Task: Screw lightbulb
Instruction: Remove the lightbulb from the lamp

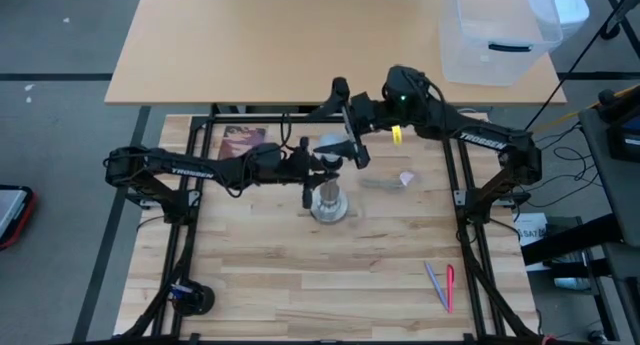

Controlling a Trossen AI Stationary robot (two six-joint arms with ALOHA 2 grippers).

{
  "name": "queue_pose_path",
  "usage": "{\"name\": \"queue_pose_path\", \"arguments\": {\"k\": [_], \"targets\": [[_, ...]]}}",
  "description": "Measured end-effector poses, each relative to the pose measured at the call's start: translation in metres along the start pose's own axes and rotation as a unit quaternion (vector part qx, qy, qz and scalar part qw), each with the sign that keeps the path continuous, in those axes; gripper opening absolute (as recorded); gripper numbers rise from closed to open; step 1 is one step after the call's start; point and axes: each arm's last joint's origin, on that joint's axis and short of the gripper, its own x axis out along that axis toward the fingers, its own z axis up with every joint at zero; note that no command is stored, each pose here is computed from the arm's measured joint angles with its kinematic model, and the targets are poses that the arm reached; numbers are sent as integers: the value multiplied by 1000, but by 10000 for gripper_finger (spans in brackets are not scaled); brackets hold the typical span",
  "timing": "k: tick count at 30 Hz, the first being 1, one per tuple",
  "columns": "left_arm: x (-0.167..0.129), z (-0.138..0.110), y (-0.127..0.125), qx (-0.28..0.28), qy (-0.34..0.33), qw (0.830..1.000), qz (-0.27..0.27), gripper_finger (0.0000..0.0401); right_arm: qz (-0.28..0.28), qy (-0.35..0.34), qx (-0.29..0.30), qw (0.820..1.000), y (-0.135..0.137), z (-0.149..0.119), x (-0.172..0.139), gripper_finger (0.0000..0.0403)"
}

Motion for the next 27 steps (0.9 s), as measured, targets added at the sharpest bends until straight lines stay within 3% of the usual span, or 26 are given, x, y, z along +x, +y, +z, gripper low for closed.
{"name": "queue_pose_path", "arguments": {"k": [4, 8, 22, 27], "targets": [[0, 0, -1, 4, 1, 999, 40, 72, -14, 56, 18, 998, 3, 13, -10, 336], [0, 0, 0, 6, 1, 999, 44, 72, -25, 94, 11, 995, 11, 26, -23, 336], [0, 0, 1, 5, -1, 999, 44, 72, -140, 96, -33, 985, 23, 68, -91, 336], [0, 0, 1, 5, -1, 999, 43, 72, -160, 95, -28, 982, 30, 66, -118, 336]]}}
